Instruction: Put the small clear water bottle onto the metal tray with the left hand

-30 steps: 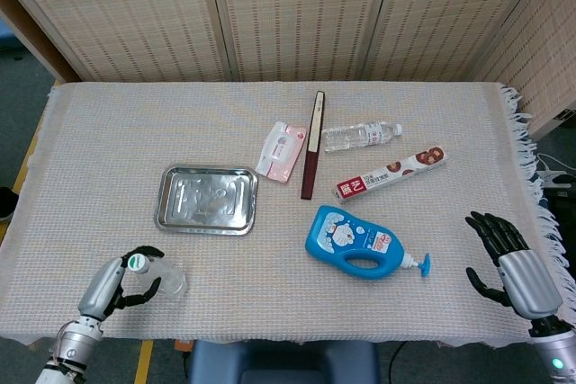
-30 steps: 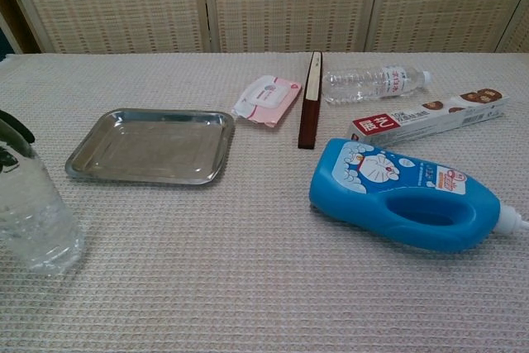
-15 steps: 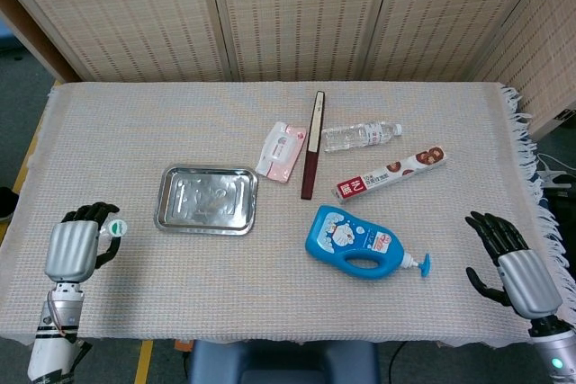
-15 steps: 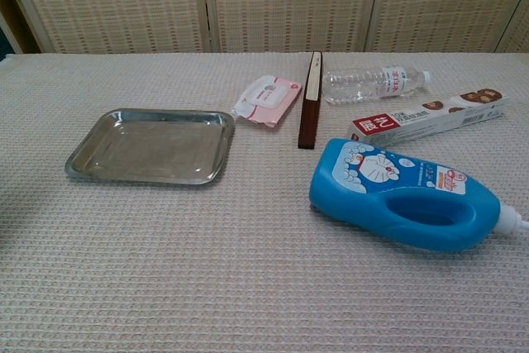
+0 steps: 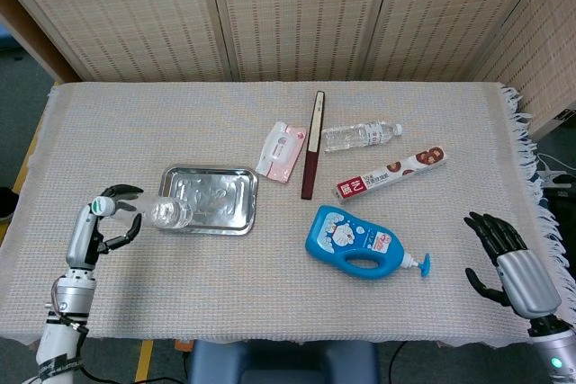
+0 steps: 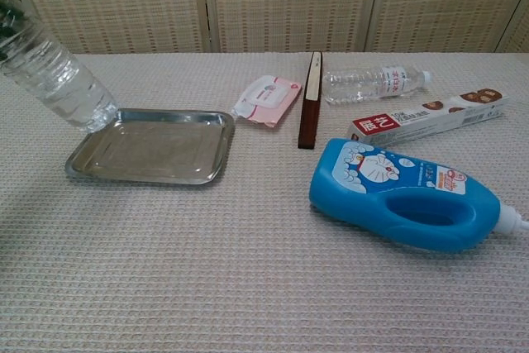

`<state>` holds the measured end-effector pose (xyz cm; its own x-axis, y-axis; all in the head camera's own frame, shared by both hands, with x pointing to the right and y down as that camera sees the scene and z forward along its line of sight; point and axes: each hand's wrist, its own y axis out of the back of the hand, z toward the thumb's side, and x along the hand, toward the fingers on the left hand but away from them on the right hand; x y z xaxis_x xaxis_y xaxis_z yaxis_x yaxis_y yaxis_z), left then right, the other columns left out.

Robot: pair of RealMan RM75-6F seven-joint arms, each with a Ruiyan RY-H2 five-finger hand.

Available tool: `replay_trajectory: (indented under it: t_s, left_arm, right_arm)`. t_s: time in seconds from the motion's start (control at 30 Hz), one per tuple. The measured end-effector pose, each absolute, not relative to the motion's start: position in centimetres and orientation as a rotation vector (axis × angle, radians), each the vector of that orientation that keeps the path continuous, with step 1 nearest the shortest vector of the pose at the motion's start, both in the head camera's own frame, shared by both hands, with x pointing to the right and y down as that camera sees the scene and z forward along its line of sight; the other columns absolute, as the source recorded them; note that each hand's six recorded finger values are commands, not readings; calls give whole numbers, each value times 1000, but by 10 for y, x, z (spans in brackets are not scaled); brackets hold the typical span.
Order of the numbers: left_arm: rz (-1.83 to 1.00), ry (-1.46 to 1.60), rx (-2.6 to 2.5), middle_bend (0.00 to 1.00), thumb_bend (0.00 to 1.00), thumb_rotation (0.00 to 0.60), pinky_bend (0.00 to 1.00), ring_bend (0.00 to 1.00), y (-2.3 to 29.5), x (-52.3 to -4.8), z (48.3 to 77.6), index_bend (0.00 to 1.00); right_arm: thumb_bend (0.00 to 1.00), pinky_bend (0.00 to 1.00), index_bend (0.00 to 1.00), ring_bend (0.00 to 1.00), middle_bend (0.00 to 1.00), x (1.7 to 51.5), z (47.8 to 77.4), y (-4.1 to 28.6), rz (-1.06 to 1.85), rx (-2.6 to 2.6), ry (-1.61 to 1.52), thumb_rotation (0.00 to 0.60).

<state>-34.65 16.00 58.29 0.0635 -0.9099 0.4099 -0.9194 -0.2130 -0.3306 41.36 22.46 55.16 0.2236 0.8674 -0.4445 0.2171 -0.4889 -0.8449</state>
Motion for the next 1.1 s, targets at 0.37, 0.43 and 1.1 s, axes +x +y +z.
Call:
replay_trajectory:
  t_s: [0.37, 0.43, 1.1]
  left_arm:
    - [1111, -2045, 2318, 569, 587, 600, 632, 512, 158, -360, 594, 531]
    - [1360, -2042, 2393, 572, 587, 600, 633, 514, 158, -362, 596, 534]
    - [1612, -1881, 2512, 576, 587, 600, 651, 533, 165, -338, 596, 542]
  right_arm:
    - [151, 90, 69, 0, 31, 414, 552, 224, 1290, -1851, -1003, 600]
    - [151, 90, 69, 0, 31, 414, 552, 224, 1290, -1853, -1001, 600]
    - [151, 90, 68, 0, 31, 414, 552, 224, 1292, -1854, -1003, 600]
